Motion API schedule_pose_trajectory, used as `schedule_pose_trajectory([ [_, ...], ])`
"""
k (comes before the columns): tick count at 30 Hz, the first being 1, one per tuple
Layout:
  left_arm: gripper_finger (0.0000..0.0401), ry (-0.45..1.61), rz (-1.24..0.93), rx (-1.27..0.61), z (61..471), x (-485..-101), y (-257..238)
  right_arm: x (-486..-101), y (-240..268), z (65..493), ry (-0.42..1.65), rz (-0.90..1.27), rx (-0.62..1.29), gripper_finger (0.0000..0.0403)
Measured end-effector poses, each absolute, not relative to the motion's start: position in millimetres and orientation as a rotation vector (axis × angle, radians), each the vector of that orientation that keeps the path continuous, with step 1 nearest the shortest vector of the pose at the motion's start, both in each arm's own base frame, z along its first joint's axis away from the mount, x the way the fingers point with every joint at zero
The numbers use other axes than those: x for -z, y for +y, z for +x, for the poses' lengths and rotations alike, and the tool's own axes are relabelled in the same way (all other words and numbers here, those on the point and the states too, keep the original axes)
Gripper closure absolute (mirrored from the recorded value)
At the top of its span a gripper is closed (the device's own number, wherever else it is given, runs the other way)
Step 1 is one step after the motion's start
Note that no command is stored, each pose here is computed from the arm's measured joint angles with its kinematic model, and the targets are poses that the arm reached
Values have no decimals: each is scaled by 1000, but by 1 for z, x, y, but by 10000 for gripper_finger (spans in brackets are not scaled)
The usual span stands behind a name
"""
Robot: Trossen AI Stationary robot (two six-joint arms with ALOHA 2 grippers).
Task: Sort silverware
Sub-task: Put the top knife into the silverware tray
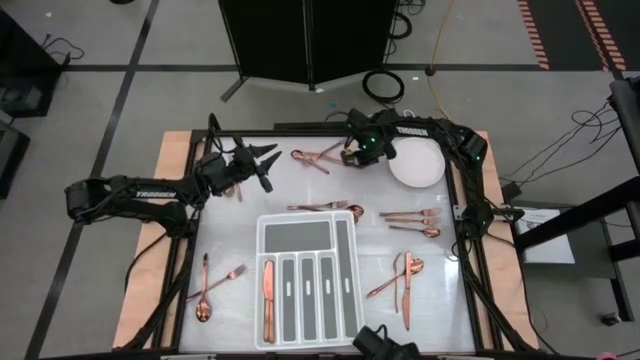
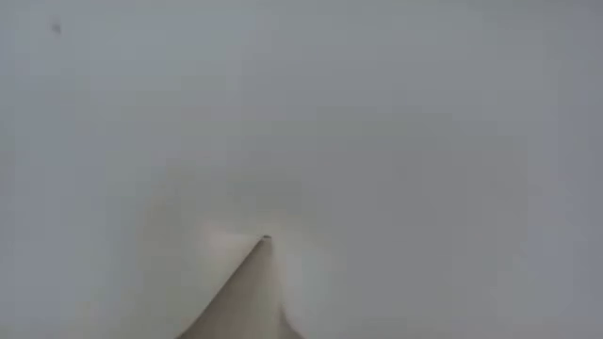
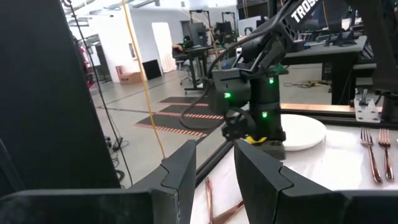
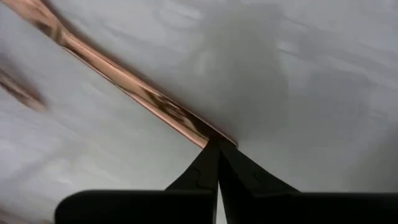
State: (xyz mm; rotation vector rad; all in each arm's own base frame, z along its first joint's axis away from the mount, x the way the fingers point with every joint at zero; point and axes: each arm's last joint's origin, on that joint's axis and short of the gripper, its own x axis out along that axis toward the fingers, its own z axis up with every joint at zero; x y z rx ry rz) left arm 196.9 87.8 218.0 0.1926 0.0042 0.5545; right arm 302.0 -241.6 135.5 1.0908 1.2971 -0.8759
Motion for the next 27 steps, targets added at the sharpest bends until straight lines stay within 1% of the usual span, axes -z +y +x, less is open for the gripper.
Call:
schedule_pose_trajectory([
  [6,289,3,191,-554,197,-218,88,-136,-225,292,1523,993,854,403],
  [10,289,3,190,-554,197,-218,88,-137,-208,289,1701,874,869,403],
  [13,289,3,190,-553,197,-218,88,-136,-199,289,1771,824,861,403],
  [15,289,3,190,-553,197,-218,88,-138,-197,291,1763,800,835,403],
  [19,289,0,186,-552,197,-218,88,-151,-198,298,1654,779,805,403],
  [24,289,-9,166,-527,197,-218,87,-187,-197,296,1553,715,740,402],
  [27,289,-10,167,-528,197,-218,87,-202,-196,295,1502,670,708,403],
])
